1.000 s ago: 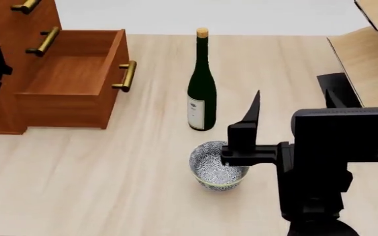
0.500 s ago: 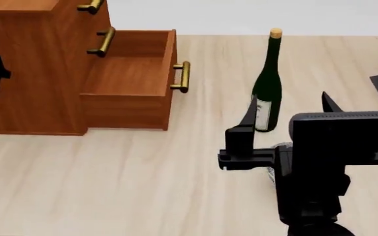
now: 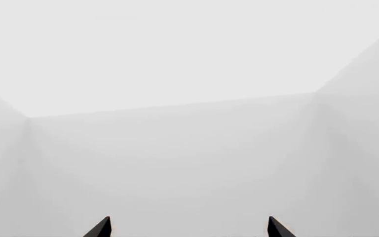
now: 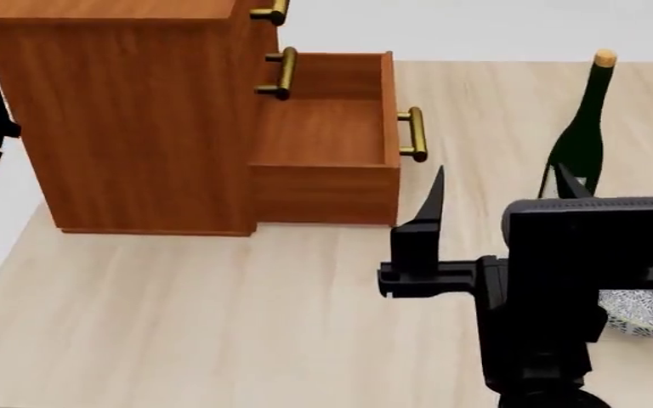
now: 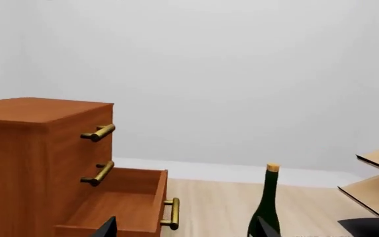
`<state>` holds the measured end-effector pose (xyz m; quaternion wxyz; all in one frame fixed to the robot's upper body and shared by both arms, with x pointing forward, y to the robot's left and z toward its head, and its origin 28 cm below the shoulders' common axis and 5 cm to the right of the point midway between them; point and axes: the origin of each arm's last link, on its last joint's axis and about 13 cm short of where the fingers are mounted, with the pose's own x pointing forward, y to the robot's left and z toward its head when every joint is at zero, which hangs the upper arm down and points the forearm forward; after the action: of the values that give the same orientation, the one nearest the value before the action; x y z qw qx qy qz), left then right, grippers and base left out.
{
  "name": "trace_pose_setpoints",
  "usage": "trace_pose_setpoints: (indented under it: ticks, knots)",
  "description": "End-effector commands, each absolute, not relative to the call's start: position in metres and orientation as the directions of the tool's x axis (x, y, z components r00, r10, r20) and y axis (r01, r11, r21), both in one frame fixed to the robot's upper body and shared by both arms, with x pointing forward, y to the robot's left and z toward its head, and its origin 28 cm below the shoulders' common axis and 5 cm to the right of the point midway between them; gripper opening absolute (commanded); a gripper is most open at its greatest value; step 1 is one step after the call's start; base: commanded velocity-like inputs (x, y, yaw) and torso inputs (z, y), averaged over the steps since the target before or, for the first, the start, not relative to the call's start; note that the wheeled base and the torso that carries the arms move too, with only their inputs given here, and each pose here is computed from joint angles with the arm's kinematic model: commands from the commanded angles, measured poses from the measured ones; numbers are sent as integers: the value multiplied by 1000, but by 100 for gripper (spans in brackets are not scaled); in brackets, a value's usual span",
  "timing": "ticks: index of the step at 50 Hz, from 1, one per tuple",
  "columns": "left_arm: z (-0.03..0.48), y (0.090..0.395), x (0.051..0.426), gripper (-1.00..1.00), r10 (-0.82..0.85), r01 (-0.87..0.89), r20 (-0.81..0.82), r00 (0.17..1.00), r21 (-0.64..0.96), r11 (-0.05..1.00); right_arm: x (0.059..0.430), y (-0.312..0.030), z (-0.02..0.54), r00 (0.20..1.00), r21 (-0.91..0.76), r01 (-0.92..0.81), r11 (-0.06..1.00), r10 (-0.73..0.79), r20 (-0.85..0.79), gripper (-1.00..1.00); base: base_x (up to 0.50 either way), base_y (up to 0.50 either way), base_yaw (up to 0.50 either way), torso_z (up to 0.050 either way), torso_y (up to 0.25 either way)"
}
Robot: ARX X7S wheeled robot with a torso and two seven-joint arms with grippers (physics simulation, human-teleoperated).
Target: Close the bottom drawer of the cabinet and open the top drawer.
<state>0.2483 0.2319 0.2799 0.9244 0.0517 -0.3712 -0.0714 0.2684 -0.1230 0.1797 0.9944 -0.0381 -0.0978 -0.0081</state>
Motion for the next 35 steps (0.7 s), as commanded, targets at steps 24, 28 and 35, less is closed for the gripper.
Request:
trace_pose_setpoints:
  ticks: [24, 28, 35]
  knots:
    - [279, 229, 250, 100, -183, 109, 676, 714, 152, 982, 267, -125, 174, 985, -58, 8, 998, 2, 175, 100, 48, 16, 0, 0, 0]
    - [279, 229, 250, 100, -183, 109, 677, 713, 151, 982, 267, -125, 174, 984, -57, 8, 998, 2, 175, 100, 263, 81, 0, 0, 0]
    - [279, 229, 249, 100, -181, 110, 679, 712, 147, 983, 266, -126, 175, 984, -50, 13, 999, -4, 176, 100, 261, 82, 0, 0, 0]
